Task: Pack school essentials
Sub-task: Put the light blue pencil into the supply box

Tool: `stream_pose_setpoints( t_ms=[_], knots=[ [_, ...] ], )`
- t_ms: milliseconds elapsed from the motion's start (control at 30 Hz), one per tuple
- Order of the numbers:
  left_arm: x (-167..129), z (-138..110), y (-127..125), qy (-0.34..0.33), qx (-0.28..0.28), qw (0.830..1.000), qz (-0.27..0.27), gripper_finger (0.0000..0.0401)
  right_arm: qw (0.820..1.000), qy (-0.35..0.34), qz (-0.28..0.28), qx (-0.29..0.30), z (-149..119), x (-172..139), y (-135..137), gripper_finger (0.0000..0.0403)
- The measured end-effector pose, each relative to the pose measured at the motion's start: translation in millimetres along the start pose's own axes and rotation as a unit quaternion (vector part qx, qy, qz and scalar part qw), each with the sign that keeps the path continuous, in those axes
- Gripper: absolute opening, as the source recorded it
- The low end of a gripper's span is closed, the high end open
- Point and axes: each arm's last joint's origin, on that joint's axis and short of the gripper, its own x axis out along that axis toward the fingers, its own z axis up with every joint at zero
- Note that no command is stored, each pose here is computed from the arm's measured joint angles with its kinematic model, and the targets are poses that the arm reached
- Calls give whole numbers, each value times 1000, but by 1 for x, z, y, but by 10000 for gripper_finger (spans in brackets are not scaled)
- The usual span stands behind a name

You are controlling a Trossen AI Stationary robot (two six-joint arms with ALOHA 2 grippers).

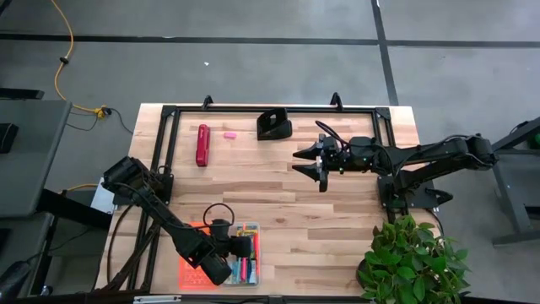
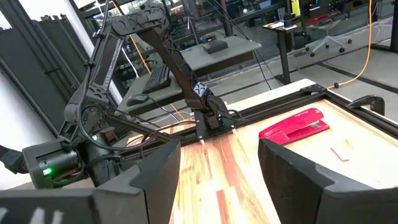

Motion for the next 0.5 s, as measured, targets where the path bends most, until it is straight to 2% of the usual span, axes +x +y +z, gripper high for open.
stream_pose_setpoints(
  t_ms=[367, 500],
  knots=[
    [0, 0, 0, 0, 1, 1000, 0, 67, 1000, 0, 0, 0, 0, 0, 0, 210],
    [-4, 4, 1, -3, 27, 1000, 12, 72, 1000, 0, 0, 0, 0, 0, 0, 210]
  ],
)
